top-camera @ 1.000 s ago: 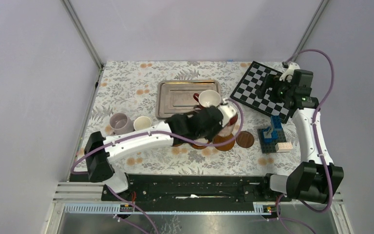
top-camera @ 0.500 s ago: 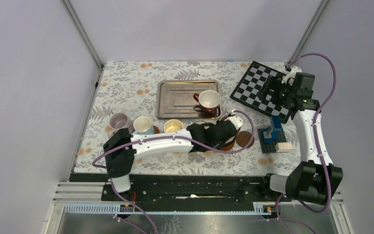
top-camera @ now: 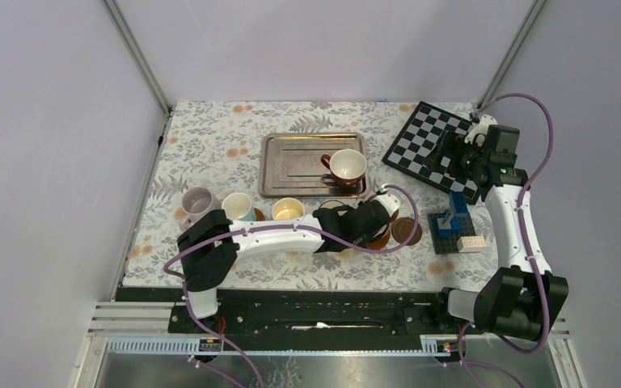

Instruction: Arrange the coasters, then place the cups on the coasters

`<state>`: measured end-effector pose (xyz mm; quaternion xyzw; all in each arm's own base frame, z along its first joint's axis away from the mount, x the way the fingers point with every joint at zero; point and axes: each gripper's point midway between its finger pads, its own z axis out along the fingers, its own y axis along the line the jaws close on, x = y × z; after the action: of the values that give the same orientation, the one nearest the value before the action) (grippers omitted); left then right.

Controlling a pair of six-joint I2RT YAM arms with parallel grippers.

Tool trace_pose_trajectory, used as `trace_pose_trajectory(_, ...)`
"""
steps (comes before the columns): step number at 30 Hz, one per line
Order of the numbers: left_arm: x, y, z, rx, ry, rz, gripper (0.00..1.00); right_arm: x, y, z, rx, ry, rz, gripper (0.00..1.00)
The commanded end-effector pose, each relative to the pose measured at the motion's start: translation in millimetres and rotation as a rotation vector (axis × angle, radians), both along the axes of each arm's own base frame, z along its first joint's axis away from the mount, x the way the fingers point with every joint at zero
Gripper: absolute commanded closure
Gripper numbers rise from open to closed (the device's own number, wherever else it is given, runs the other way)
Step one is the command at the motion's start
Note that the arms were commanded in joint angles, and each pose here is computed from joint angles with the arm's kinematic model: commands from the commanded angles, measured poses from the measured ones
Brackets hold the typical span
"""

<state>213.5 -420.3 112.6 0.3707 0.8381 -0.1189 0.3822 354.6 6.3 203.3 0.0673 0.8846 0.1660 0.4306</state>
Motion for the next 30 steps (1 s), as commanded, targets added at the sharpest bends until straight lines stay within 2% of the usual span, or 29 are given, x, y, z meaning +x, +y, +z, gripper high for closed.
trace_pose_trajectory(1, 22, -23, 31, -0.166, -0.062, 0.015, 1.00, 1, 5, 13, -0.004, -0.066, 0.034, 0.02)
trace_pose_trajectory(11, 27, -19, 10, -0.157, -0.048, -0.019, 1.00, -2, 6, 9, -0.007, -0.061, 0.051, 0.02)
trace_pose_trajectory(30, 17, -15, 1, -0.129, -0.007, -0.055, 0.99, -2, 7, 4, -0.006, -0.052, 0.056, 0.02)
